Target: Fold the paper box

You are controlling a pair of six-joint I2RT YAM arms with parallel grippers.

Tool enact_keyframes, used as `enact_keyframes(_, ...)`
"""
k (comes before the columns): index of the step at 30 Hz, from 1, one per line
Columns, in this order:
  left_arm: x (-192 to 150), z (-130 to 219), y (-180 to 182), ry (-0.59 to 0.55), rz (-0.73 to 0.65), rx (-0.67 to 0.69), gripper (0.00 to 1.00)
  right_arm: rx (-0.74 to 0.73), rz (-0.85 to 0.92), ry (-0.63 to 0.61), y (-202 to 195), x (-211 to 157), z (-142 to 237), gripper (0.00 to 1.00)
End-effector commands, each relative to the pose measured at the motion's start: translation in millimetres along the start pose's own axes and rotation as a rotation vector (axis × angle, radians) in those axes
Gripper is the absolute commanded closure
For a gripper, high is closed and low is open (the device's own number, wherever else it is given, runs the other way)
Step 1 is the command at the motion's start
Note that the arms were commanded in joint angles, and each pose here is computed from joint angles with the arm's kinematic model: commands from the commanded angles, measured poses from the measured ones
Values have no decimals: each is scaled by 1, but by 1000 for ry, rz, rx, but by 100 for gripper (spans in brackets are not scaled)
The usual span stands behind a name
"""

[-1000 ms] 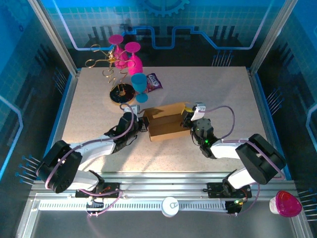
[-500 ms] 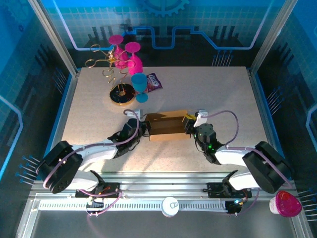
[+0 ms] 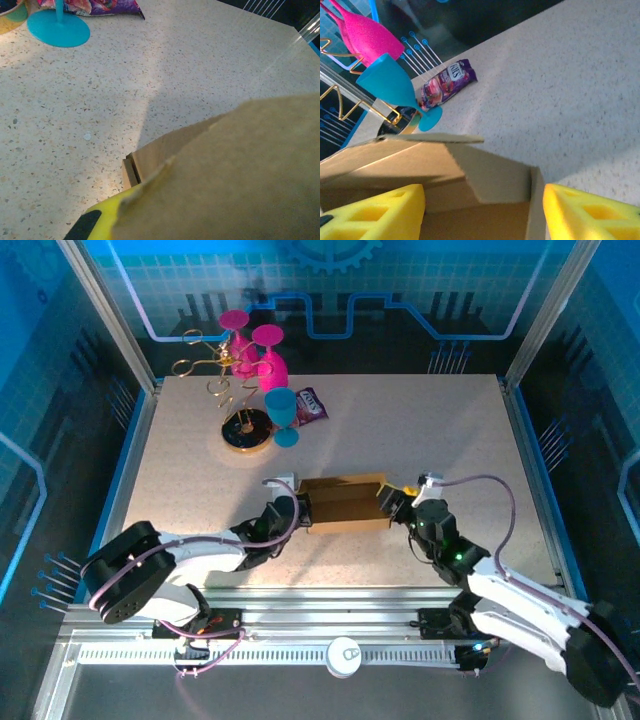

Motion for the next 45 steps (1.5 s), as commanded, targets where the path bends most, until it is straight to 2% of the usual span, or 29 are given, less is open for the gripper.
enact_keyframes(1,-25,-2,22,52,-75,101,100,-99,-110,86,-15,-19,20,34)
enact_keyframes(7,-27,-3,20,53,-86,109,100,-108,-201,85,-5,2,49,31)
enact_keyframes(12,-25,-4,18,57,-100,109,100,-123,-402,106,10,27,61,32)
enact_keyframes(17,-26,-4,17,65,-105,111,100,-114,-581,173,52,46,39,34)
enact_keyframes(21,-26,-4,16,66,-108,112,100,-164,-696,221,90,52,21,35)
enact_keyframes(24,-27,-4,17,65,-111,117,100,-209,-740,218,105,51,4,35)
enact_keyframes(27,-28,-4,17,68,-113,119,100,-192,-836,202,115,43,-18,35)
enact_keyframes(31,-28,-4,18,64,-111,123,100,-226,-861,243,117,31,-37,38)
enact_keyframes(35,-27,-3,18,60,-114,122,100,-257,-890,240,107,21,-47,48)
enact_keyframes(38,-27,-1,19,61,-120,118,100,-270,-897,238,100,17,-47,63)
enact_keyframes(40,-27,0,18,64,-124,115,99,-275,-896,240,96,15,-45,78)
enact_keyframes(42,-24,3,16,69,-126,112,78,-287,-901,243,90,9,-42,94)
enact_keyframes(43,-21,5,15,75,-126,112,71,-294,-906,244,86,6,-41,100)
enact_keyframes(45,-13,18,9,90,-131,115,60,-317,-910,244,74,-3,-38,100)
Point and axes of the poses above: each hand's point on the last joint's axis, 136 mm out from that joint toward the fingers, its own z axis back along the fingers, its own y axis along the line the jaws close on, x = y × z, the point moved 6 cm from there along z, back along the fingers, and after that the axes turned 7 degrees about z, right-handed, at the moved point
